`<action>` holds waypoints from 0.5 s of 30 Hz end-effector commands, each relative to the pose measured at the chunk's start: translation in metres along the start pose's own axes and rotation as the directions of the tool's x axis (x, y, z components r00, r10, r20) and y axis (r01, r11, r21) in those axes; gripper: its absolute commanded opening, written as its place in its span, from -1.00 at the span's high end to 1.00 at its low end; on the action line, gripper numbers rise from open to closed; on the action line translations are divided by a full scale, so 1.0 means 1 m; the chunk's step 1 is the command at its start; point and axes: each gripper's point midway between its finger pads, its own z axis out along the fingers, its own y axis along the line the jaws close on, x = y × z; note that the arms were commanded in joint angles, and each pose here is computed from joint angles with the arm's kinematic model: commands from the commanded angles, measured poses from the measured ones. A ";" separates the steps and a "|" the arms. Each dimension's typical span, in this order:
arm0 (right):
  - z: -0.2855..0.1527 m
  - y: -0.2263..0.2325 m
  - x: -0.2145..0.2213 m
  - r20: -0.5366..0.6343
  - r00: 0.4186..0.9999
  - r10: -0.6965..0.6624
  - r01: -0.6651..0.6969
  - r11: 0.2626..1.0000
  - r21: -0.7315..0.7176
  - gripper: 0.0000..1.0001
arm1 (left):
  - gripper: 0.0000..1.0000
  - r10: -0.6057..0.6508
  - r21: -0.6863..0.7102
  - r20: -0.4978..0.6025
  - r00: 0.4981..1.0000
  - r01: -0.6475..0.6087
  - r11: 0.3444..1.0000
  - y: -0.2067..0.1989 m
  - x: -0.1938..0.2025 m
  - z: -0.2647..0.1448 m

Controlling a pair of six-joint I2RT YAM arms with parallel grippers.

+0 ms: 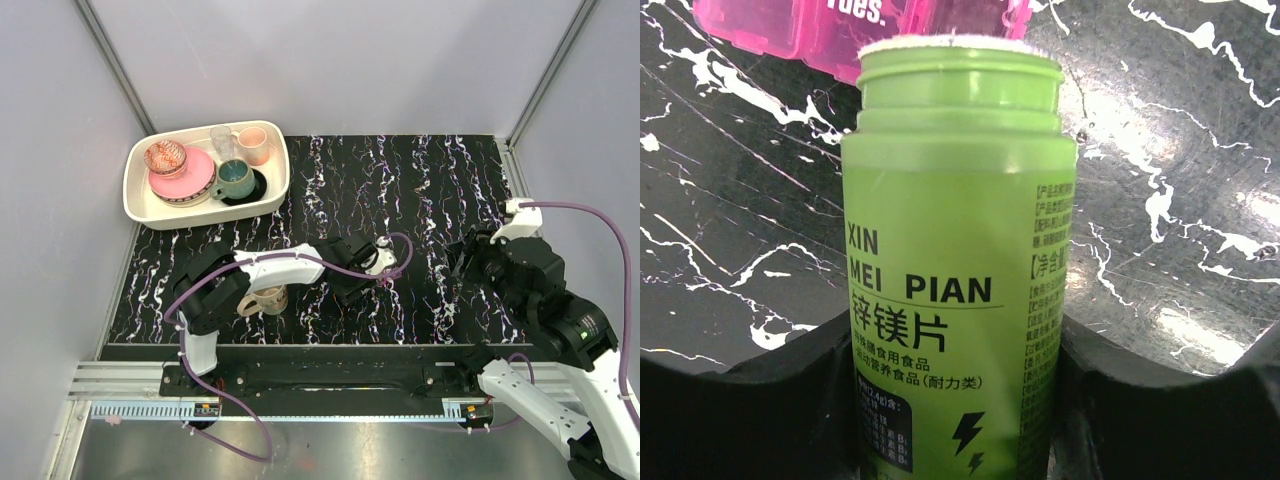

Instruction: Sort the pills into containers

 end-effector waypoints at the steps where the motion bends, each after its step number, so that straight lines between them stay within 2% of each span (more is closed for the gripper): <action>1: -0.007 -0.004 -0.014 0.049 0.999 0.007 -0.007 1.000 0.017 1.00 | 1.00 0.020 -0.022 0.048 0.999 -0.019 1.000 0.007 -0.023 -0.008; 15: -0.016 -0.008 -0.021 0.091 0.995 0.029 -0.031 0.999 0.022 1.00 | 1.00 0.026 -0.018 0.016 1.000 -0.026 0.999 0.010 -0.021 -0.005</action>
